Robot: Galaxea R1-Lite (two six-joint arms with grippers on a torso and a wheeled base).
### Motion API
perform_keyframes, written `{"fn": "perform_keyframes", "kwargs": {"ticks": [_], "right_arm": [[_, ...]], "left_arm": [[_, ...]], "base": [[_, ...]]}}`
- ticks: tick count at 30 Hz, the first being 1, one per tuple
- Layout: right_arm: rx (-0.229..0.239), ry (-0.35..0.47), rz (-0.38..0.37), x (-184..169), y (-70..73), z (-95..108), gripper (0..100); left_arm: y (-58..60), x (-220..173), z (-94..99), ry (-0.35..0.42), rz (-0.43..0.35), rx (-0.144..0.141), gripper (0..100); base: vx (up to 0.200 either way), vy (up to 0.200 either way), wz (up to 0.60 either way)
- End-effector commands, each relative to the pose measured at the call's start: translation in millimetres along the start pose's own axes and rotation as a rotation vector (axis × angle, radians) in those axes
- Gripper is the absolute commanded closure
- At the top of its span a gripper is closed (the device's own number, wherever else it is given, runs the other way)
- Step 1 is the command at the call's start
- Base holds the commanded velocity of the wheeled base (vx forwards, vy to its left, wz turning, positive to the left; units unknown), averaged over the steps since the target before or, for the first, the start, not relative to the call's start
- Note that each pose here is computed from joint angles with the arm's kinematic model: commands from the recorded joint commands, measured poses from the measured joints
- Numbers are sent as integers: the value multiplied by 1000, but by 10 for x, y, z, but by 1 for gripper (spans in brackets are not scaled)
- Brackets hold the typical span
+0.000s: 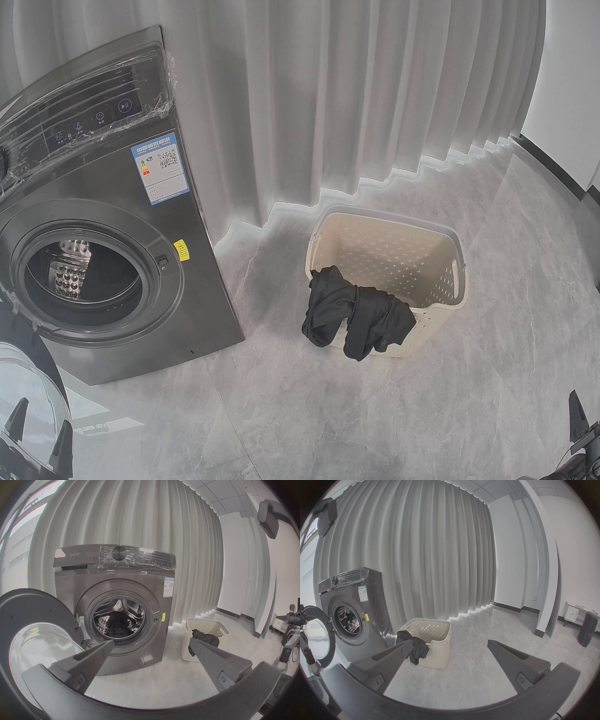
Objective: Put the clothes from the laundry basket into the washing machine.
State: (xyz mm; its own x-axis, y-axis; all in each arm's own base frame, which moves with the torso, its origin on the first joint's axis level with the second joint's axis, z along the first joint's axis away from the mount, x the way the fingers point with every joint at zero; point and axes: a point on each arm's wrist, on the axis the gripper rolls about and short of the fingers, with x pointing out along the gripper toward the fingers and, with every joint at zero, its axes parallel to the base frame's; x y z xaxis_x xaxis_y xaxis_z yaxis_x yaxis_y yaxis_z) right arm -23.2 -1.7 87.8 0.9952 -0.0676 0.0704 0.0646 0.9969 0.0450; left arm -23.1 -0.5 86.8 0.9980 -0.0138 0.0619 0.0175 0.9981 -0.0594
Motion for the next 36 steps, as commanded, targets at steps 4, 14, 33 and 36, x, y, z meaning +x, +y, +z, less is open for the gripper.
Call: {"fn": "perform_keyframes", "kwargs": {"ticks": [4, 14, 33, 36], "right_arm": [[-1, 9, 0, 4, -2, -51, 0], [-2, 9, 0, 4, -2, -51, 0], [-2, 9, 0, 4, -2, -51, 0], [-2, 9, 1, 4, -2, -51, 0]], "left_arm": [[3, 0, -47, 4, 0, 1, 0], [3, 0, -47, 4, 0, 4, 0], [3, 0, -49, 5, 3, 2, 0], [4, 0, -49, 5, 6, 4, 0]], "base": [[0, 0, 0], [0, 0, 0], [63, 0, 0], [0, 0, 0]]}}
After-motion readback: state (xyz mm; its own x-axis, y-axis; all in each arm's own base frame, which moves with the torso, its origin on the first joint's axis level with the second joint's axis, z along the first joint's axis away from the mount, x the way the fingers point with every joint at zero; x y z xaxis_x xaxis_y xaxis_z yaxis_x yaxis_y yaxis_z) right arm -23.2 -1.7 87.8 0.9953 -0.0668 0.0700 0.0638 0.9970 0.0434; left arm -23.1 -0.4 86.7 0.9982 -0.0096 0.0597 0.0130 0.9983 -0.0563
